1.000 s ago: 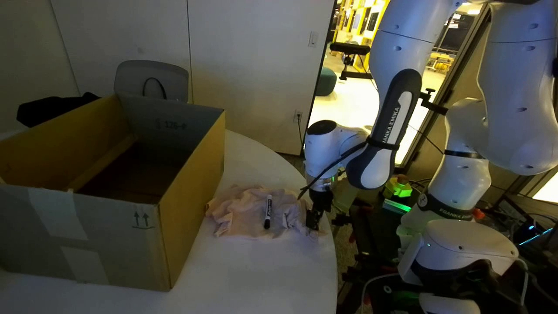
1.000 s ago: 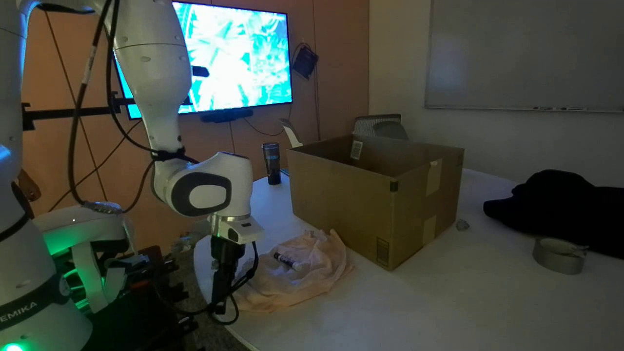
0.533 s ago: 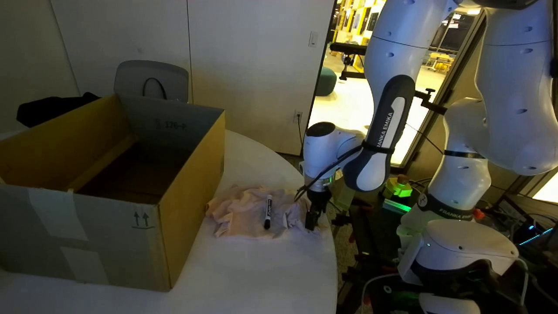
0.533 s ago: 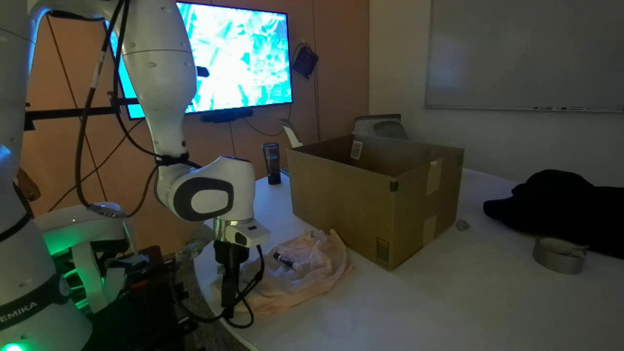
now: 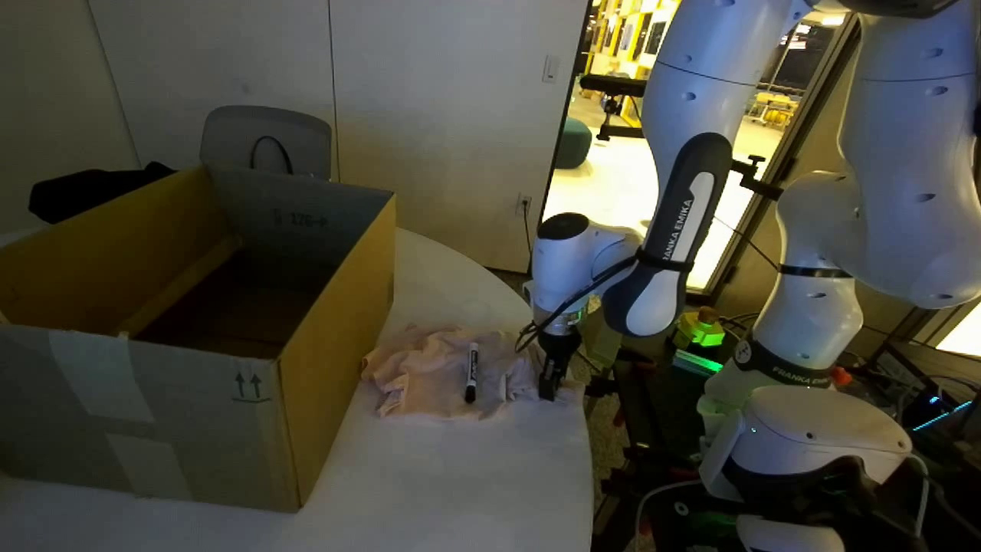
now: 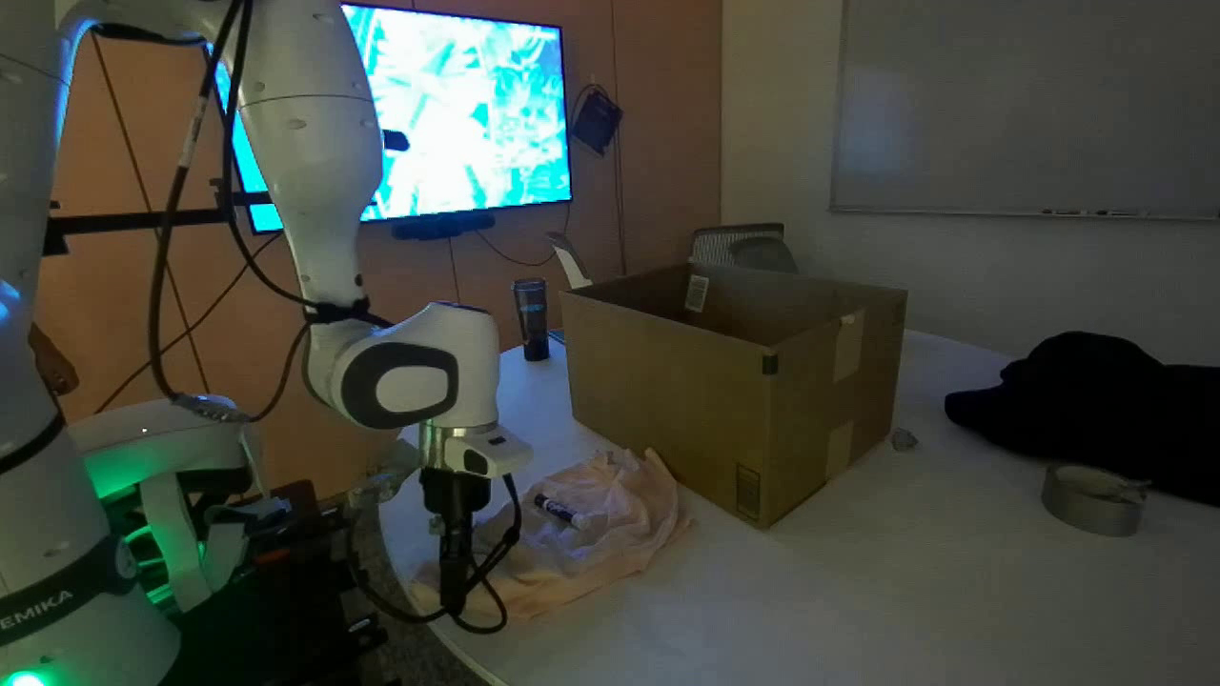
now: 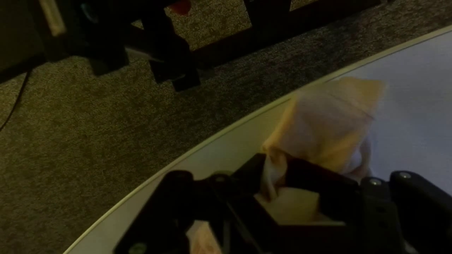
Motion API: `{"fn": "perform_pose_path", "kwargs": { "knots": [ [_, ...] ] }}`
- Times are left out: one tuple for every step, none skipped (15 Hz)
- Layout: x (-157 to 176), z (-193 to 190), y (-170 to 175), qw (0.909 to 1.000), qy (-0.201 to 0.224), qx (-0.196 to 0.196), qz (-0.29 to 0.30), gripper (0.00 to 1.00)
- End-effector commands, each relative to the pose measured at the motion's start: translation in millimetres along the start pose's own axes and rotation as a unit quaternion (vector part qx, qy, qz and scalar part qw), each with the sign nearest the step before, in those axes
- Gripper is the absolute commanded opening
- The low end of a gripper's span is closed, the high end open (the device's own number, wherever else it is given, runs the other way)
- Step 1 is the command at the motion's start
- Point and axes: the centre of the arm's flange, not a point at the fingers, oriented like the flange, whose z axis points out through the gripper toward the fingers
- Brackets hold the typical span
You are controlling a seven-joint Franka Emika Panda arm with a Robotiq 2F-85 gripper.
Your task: Put the marker in the shirt, fold the shirt then put it in the box
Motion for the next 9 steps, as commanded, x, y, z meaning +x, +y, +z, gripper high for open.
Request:
{"fn": "perform_pose_path", "kwargs": {
  "knots": [
    [0.2, -10.7, -11.5, 0.9997, 0.018, -0.007, -0.016, 0.00],
    [-0.4, -16.2, -13.5, 0.9995, 0.022, -0.010, -0.020, 0.00],
    [-2.1, -24.3, -17.1, 0.9991, 0.030, -0.015, -0.025, 0.00],
    [-2.6, -30.6, -18.9, 0.9987, 0.035, -0.019, -0.031, 0.00],
    [-4.1, -40.5, -21.9, 0.9979, 0.046, -0.027, -0.036, 0.01],
    [-4.5, -50.0, -23.1, 0.9971, 0.056, -0.033, -0.041, 0.01],
    [-5.7, -61.7, -24.6, 0.9956, 0.070, -0.042, -0.045, 0.01],
    [-5.5, -73.0, -25.4, 0.9941, 0.082, -0.049, -0.050, 0.01],
    [-4.5, -87.9, -26.0, 0.9922, 0.098, -0.060, -0.050, 0.02]
  ]
}}
